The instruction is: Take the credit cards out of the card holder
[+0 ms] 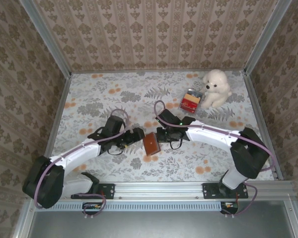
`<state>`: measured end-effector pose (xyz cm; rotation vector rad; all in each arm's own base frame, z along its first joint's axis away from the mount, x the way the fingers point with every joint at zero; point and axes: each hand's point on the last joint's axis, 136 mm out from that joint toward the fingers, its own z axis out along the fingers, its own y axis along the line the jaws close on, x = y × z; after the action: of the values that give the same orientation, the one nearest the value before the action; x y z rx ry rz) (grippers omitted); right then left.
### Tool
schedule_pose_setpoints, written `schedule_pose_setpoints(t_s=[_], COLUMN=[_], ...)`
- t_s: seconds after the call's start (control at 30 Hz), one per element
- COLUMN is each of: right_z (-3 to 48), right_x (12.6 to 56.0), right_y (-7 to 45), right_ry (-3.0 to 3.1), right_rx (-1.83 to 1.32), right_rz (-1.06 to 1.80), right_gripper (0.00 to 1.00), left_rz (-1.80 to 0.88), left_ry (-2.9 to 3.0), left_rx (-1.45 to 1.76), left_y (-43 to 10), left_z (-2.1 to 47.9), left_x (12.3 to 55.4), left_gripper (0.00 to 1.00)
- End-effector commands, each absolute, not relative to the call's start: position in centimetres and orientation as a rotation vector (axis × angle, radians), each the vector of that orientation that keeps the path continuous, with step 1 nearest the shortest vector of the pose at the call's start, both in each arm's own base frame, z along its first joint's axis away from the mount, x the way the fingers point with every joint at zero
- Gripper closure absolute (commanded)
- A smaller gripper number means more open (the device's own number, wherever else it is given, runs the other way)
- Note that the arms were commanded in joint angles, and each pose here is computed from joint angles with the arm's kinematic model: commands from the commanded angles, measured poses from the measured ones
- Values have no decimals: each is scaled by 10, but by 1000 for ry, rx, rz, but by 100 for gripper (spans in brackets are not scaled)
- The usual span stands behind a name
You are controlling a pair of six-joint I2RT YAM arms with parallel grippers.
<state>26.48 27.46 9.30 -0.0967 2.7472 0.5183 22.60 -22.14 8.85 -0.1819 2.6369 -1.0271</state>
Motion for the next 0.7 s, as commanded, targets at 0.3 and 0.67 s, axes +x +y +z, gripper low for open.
schedule_pose_setpoints(t_s=[0.3,0.67], right_z=[144,118], right_x=[261,276], right_y=[291,261], right_ry=[2645,2690], right_rx=[-236,-97], right_rz=[690,454], right_gripper=[93,94], left_rz=[-831,-934], left_ry=[2599,2590], left_rx=[-140,-111], left_y=[-184,-193], left_z=[101,101], left_x=[247,241], left_gripper=[0,0])
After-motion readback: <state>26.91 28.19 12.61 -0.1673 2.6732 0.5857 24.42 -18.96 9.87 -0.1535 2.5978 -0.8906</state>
